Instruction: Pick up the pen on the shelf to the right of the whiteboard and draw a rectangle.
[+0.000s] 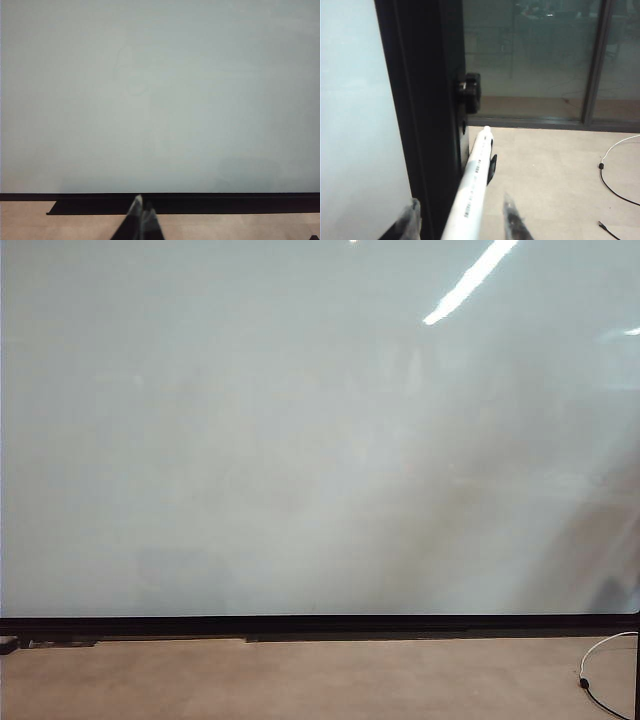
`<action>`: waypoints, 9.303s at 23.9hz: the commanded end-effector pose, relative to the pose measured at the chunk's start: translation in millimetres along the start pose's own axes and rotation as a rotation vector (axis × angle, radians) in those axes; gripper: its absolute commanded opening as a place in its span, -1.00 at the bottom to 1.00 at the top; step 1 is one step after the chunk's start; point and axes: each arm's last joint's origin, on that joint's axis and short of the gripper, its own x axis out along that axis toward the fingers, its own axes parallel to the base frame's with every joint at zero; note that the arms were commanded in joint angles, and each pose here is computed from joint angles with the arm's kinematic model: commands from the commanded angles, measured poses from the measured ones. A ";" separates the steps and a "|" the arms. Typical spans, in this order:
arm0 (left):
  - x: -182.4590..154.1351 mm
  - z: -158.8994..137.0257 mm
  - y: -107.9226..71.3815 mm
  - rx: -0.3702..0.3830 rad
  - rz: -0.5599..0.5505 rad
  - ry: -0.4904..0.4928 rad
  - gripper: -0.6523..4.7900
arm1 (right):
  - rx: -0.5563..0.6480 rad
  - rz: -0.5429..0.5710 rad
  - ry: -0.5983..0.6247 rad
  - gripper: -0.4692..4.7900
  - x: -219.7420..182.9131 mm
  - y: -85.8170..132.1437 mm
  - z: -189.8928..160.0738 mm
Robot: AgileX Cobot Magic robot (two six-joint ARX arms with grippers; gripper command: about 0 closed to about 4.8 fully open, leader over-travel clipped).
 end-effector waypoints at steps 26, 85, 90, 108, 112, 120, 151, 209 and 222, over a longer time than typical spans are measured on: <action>-0.2 1.5 0.0 0.005 0.000 -0.008 -0.78 | 0.022 -0.003 -0.023 -0.02 14.5 0.6 -0.6; -0.2 1.6 0.0 0.005 0.000 -0.009 -0.78 | 0.036 0.025 -0.034 -0.50 25.5 -0.9 0.0; -0.2 1.6 0.0 0.005 0.000 -0.009 -0.78 | 0.044 0.028 -0.024 -0.60 26.3 0.2 -1.2; -0.2 1.4 0.0 0.005 0.000 -0.008 -0.78 | -0.010 -0.007 -0.090 -0.83 17.0 -7.7 26.1; -0.2 1.5 0.0 0.005 0.000 -0.008 -0.78 | -0.005 -0.049 -0.084 -0.83 12.8 -13.7 27.2; -0.2 1.6 0.0 0.005 -0.001 -0.008 -0.78 | -0.019 -0.177 -0.095 -0.83 -4.3 -13.8 35.0; -0.2 1.6 0.0 0.005 -0.001 -0.009 -0.78 | -0.139 -0.118 -0.046 -0.83 -92.1 128.8 93.0; -0.2 1.6 0.0 0.005 -0.001 -0.009 -0.78 | -0.269 0.624 0.150 -0.84 12.0 263.9 65.5; -0.2 1.6 0.0 0.005 -0.001 -0.009 -0.78 | -0.264 0.635 0.127 -0.84 24.7 266.8 63.1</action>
